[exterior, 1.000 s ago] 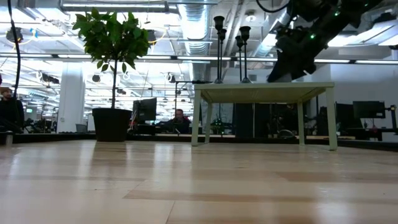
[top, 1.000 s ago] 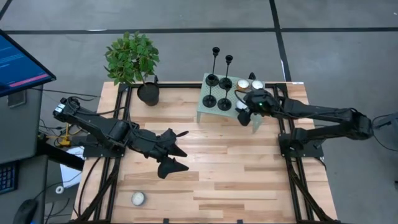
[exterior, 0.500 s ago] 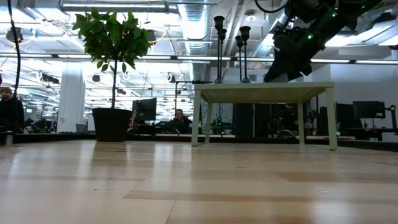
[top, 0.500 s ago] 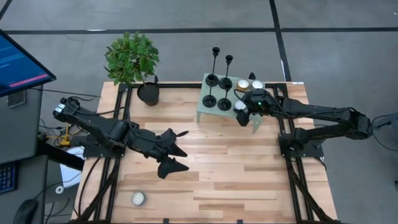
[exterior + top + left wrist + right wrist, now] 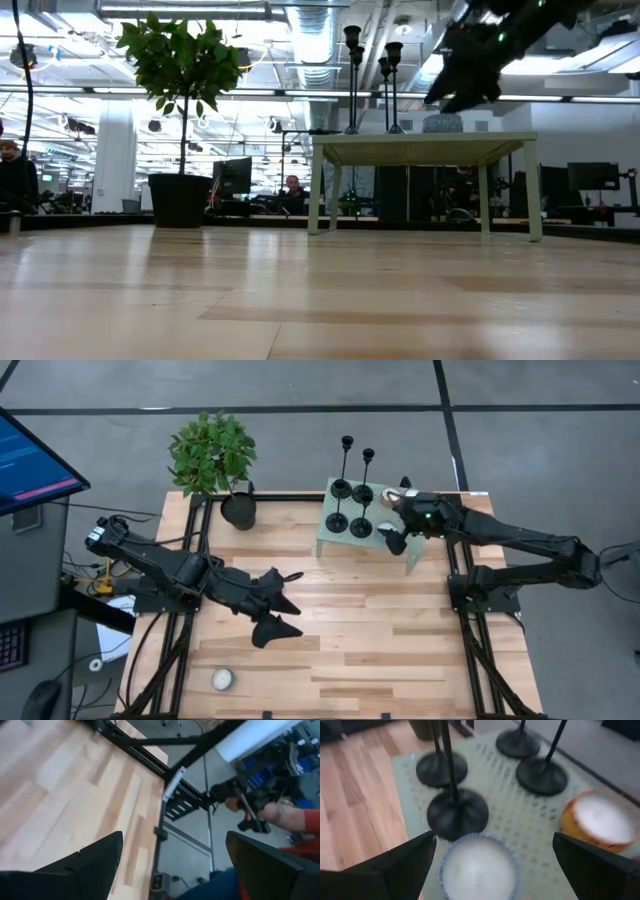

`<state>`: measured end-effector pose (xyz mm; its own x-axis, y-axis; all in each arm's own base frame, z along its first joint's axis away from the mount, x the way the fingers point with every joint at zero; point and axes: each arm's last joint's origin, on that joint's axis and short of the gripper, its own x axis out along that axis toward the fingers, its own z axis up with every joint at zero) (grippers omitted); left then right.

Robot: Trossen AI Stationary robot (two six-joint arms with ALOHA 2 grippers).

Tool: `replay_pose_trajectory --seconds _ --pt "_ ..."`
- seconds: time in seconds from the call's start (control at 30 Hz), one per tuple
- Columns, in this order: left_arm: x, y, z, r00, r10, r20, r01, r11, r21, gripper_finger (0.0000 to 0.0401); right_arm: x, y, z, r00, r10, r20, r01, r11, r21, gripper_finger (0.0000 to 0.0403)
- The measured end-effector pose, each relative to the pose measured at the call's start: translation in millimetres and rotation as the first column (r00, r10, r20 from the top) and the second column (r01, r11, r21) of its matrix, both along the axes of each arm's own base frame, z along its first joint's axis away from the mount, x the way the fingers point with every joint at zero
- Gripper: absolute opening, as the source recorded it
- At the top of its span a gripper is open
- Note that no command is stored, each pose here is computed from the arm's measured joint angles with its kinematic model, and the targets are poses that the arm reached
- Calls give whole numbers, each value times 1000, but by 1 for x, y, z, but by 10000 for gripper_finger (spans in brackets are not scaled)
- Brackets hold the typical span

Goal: Pick & Place candle stick holders
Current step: Put the blue scented candle on the shelf

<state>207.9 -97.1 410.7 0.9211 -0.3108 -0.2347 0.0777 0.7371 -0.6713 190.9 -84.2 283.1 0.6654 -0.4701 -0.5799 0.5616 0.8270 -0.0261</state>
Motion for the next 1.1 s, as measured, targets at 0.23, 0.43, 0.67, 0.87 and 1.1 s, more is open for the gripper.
replay_pose_trajectory --seconds 0.23,0.43,0.67,0.87,1.1 --pt "8 -16 -10 981 -154 -122 131 975 -181 355 -22 18 50 991 120 51 -116 990 -82 385" --pt "12 -42 -31 914 -305 -268 246 942 -230 355 -57 43 85 969 187 158 -171 979 -110 385" --pt "11 -72 -52 854 -381 -355 351 924 -148 355 -90 63 107 912 240 332 -221 971 -93 381" --pt "20 -87 -68 832 -394 -392 379 918 -118 355 -97 70 107 895 280 347 -267 960 -84 381" --pt "40 -91 -84 837 -355 -416 343 933 -107 355 -101 72 106 892 297 342 -287 954 -80 381"
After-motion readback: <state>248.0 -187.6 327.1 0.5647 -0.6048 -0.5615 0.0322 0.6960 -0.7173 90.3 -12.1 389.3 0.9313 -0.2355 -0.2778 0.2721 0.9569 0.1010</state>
